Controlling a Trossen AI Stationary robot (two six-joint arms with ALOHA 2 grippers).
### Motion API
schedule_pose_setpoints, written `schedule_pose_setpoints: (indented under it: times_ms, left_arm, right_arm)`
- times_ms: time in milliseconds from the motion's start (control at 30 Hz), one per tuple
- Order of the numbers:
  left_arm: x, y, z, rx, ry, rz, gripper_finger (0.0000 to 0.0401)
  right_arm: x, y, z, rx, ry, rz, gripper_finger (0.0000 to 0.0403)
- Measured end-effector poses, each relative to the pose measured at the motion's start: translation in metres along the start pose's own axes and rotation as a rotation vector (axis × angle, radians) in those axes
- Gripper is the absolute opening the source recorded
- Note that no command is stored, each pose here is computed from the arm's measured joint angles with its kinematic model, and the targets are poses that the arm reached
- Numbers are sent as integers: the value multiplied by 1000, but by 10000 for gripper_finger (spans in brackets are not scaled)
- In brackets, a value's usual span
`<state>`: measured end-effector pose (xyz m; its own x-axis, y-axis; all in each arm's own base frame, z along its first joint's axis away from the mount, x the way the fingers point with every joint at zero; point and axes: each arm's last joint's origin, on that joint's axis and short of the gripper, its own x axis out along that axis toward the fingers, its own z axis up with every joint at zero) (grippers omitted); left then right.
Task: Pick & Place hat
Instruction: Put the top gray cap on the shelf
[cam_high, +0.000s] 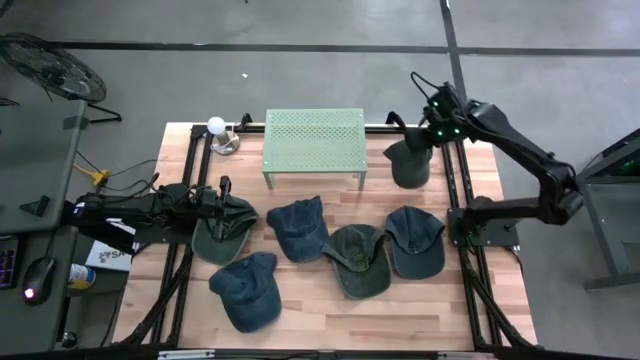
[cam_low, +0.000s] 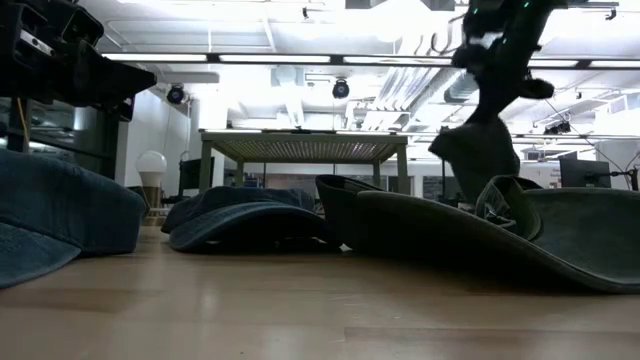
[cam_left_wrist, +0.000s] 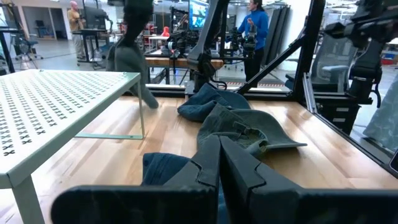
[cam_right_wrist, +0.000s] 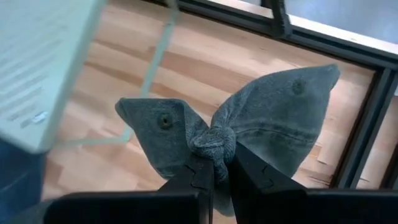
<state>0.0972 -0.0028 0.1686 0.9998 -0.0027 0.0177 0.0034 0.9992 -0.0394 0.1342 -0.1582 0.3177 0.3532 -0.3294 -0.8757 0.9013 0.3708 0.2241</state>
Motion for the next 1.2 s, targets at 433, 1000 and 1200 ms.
schedule_pose_setpoints:
  times_ms: [433, 1000, 1200]
  left_arm:
    - [0, 0, 0, 0, 0, 0, 5]
    - [0, 0, 0, 0, 0, 0, 5]
    - [0, 0, 0, 0, 0, 0, 5]
  right_arm:
    - [-50, 15, -35, -6, -109, 167, 18]
    - [-84, 104, 9, 8, -203, 245, 18]
    - [-84, 140, 34, -1, -200, 287, 18]
